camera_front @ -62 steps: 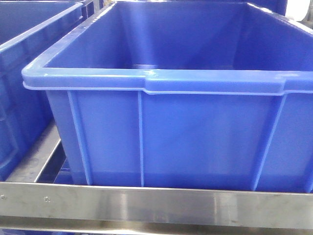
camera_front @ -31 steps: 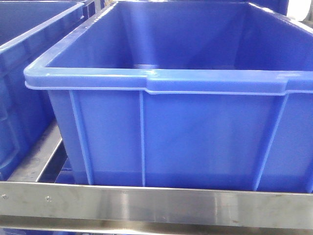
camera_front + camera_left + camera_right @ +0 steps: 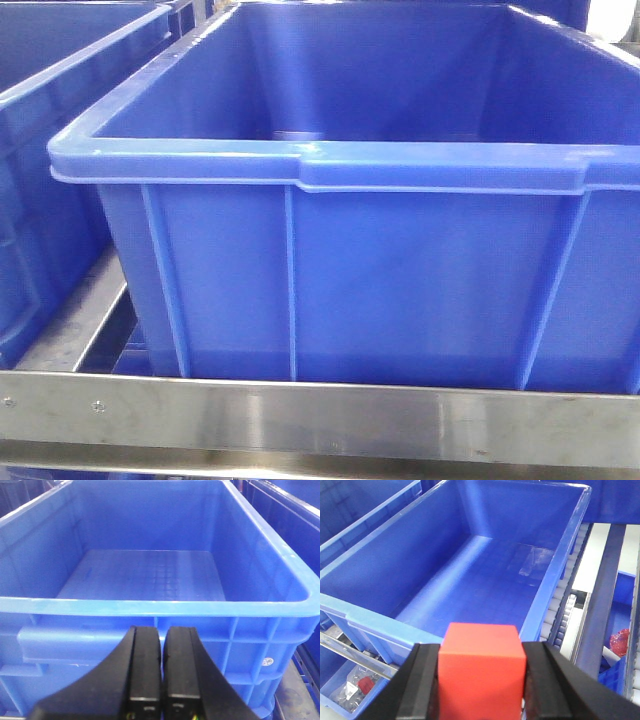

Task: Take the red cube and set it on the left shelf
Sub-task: 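Lower the right gripper with the red cube into the blue crate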

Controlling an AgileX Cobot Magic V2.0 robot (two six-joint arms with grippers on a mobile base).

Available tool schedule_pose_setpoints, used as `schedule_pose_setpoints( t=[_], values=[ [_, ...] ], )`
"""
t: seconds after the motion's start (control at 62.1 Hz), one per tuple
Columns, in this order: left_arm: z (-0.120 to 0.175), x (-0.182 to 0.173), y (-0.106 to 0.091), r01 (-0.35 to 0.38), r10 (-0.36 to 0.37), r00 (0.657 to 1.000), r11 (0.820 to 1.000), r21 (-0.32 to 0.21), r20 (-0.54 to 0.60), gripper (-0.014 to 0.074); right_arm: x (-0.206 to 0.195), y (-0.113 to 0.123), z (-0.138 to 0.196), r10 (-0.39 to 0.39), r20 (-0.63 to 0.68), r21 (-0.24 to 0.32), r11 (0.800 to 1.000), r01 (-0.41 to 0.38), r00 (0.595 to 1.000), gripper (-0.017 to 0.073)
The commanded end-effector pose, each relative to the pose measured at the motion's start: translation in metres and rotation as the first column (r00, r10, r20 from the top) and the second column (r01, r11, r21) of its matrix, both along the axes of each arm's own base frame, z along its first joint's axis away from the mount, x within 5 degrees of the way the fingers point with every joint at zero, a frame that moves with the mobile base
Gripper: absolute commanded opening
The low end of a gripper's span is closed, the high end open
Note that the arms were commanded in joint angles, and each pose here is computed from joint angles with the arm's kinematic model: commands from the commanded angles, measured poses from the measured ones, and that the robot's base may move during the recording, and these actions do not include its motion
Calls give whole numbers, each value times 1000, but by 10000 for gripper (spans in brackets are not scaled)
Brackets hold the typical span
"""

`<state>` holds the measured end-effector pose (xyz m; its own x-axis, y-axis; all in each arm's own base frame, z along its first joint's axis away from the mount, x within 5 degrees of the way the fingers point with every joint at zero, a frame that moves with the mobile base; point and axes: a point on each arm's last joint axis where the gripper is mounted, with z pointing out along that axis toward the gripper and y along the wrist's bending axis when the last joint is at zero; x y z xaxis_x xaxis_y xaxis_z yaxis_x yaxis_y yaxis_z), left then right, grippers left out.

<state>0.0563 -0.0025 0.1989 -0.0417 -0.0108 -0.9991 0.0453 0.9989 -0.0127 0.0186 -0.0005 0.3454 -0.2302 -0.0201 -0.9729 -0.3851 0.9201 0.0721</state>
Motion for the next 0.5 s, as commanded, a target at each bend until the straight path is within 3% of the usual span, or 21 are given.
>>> schedule_pose_setpoints(
  t=[0.0, 0.177, 0.29, 0.483],
  values=[
    [1, 0, 0, 1, 0, 997, 1000, -9, 79, 101, 6, 3, 19, 0, 92, 19, 1000, -2, 996, 195],
    [1, 0, 0, 1, 0, 997, 1000, -9, 79, 101, 37, 21, 40, 8, 17, -47, 999, -7, 1000, 195],
    [1, 0, 0, 1, 0, 997, 1000, -9, 79, 101, 73, 43, 59, 30, -39, -131, 991, -34, 999, 195],
    [1, 0, 0, 1, 0, 997, 1000, -9, 79, 101, 144, 84, 80, 33, -172, -195, 979, -66, 985, 195]
  ],
)
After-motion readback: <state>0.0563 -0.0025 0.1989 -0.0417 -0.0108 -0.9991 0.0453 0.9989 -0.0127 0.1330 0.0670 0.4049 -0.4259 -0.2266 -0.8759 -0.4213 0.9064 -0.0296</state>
